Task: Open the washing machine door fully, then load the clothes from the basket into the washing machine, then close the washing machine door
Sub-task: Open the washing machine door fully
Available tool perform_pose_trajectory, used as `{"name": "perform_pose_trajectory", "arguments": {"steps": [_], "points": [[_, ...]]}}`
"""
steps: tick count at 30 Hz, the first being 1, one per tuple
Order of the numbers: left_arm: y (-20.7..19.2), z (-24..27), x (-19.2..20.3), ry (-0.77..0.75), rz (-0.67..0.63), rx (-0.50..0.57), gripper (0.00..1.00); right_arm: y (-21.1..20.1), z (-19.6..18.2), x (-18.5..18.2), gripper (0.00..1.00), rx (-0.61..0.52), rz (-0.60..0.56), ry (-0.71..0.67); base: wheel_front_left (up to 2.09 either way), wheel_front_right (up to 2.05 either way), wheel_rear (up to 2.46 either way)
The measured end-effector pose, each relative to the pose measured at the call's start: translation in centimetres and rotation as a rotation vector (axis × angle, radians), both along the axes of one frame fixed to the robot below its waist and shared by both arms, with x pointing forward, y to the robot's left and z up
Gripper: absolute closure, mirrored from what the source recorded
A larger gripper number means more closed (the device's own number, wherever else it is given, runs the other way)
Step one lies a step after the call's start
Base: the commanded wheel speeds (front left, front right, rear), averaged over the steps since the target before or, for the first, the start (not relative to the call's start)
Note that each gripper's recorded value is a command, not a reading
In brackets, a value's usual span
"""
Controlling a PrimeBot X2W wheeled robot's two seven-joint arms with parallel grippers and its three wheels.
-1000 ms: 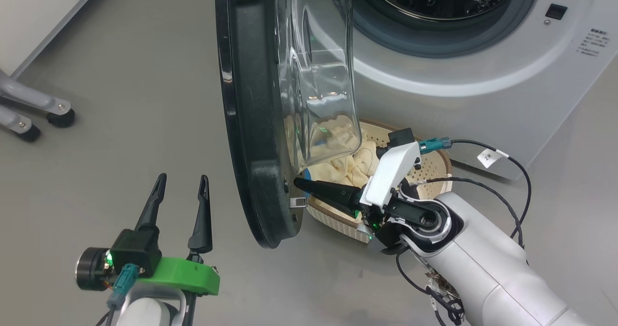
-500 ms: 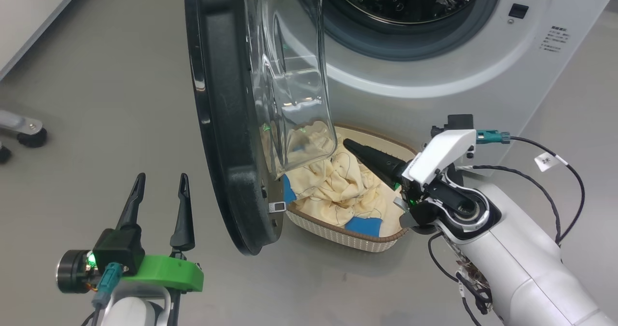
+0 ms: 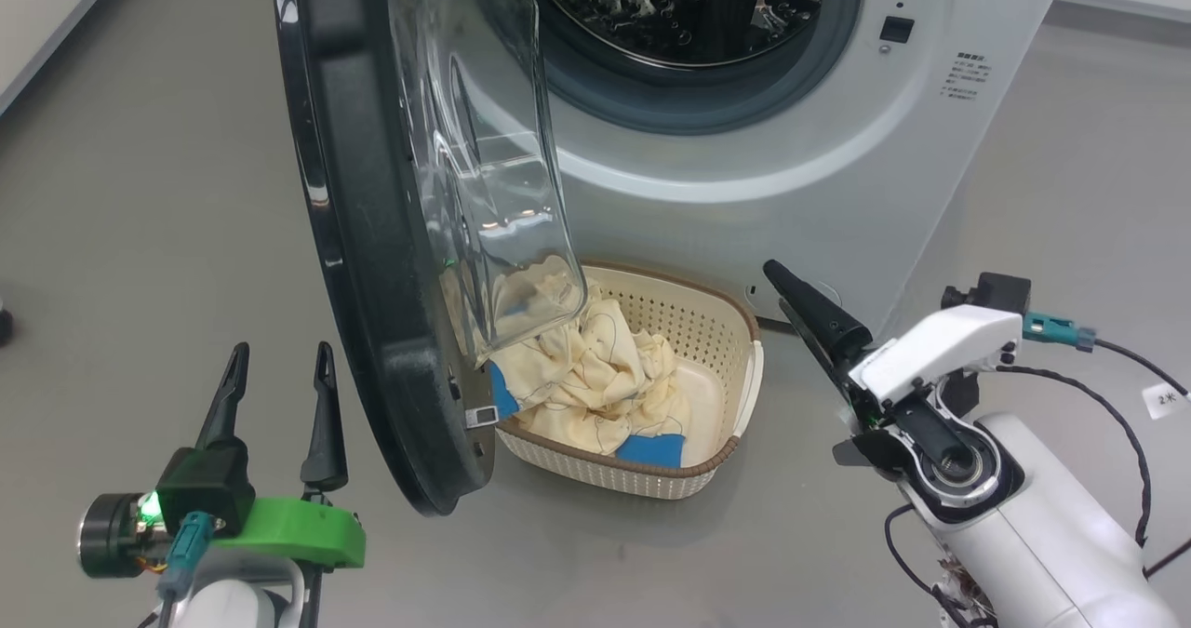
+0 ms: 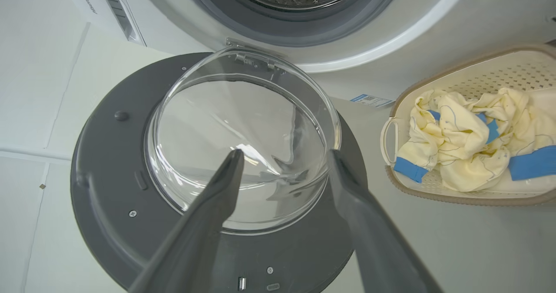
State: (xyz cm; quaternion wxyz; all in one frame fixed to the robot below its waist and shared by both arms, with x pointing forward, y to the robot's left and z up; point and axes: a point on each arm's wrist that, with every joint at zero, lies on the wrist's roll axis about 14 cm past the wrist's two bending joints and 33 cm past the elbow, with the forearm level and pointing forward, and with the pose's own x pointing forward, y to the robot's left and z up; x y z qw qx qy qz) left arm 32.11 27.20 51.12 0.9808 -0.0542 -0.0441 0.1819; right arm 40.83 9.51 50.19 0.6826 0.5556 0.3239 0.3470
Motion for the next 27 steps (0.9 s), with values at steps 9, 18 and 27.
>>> {"name": "perform_pose_trajectory", "arguments": {"steps": [9,18,27], "points": [[-0.7,-0.7,-0.3,0.013,-0.026,-0.011,0.00,-7.4,-1.8,1.1,0.00,-0.239,-0.257,-0.221,0.00,0.00,0.00],[-2.1,-1.2,0.1,0.020,-0.071,-0.023,0.00,-15.6,-2.9,1.5,0.00,-0.557,-0.458,-0.472,0.00,0.00,0.00],[-3.3,-1.4,0.7,0.020,-0.118,-0.024,0.00,-22.2,0.4,2.5,0.00,-0.851,-0.633,-0.642,0.00,0.00,0.00]]}}
